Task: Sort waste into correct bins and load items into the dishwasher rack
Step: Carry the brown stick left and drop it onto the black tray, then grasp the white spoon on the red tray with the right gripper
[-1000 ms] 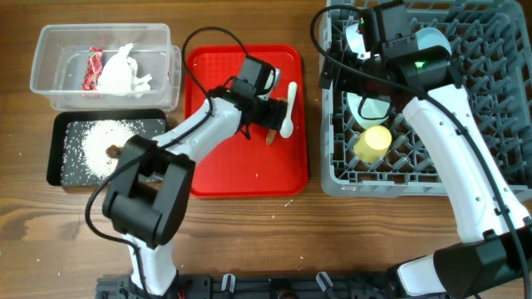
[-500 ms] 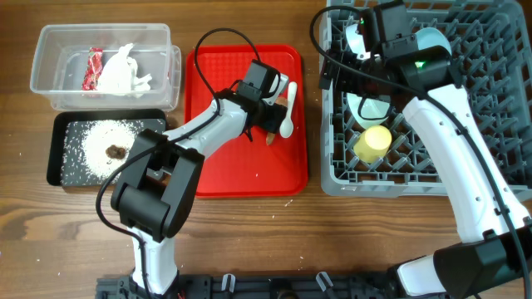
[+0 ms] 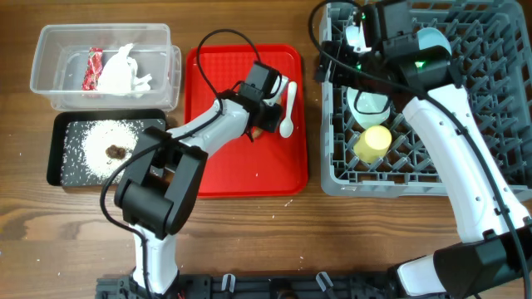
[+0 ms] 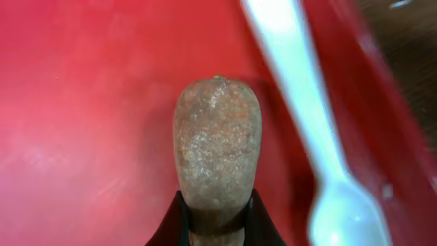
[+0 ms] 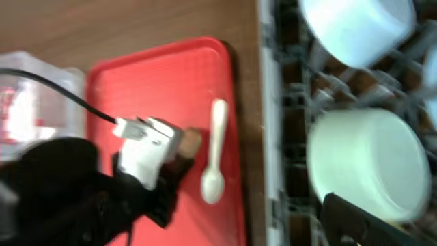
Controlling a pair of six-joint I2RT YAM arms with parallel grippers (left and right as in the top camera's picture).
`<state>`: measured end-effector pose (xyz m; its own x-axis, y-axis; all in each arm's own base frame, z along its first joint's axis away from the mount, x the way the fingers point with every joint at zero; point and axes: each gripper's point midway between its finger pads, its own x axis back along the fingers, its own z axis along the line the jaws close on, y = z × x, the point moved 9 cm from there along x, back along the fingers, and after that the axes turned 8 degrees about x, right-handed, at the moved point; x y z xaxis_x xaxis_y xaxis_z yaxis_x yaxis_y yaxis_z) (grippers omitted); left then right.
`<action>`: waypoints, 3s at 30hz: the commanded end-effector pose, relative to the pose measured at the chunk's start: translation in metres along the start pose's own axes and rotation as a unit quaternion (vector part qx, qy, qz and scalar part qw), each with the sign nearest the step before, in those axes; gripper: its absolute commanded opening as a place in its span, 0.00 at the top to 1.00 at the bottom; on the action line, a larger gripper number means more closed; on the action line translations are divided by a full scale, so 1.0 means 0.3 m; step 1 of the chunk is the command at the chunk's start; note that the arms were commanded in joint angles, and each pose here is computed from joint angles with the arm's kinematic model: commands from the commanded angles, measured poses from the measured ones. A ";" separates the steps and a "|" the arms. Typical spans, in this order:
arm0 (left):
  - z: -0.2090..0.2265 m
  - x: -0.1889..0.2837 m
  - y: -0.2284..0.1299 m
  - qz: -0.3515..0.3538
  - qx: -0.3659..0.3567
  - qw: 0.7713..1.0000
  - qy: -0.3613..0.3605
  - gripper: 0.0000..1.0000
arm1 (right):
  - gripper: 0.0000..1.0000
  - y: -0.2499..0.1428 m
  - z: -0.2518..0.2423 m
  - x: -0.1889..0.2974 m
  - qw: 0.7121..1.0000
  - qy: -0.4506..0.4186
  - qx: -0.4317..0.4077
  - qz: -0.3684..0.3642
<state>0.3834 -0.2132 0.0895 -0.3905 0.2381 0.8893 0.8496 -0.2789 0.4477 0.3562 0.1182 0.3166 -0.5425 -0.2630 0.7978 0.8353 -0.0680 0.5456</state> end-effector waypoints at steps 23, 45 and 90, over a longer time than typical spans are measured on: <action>0.947 0.436 -0.421 -0.027 0.615 0.740 0.270 0.96 | 0.20 -0.212 0.245 -0.572 0.985 -0.049 0.132 0.100; 0.965 0.348 -0.452 0.000 0.617 0.739 0.272 0.00 | 0.43 -0.375 0.128 -0.793 0.975 -0.128 0.132 0.122; 0.818 0.873 -0.312 -0.221 0.586 0.744 0.232 0.00 | 0.96 -0.196 -0.397 0.194 0.838 -0.362 -0.395 -0.102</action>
<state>0.2893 0.1035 0.2556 -0.5667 -0.3553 0.7434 0.2206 0.8039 0.5523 0.2892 0.0218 0.3062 -0.4148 0.3745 0.8293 0.5455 -0.6271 0.5560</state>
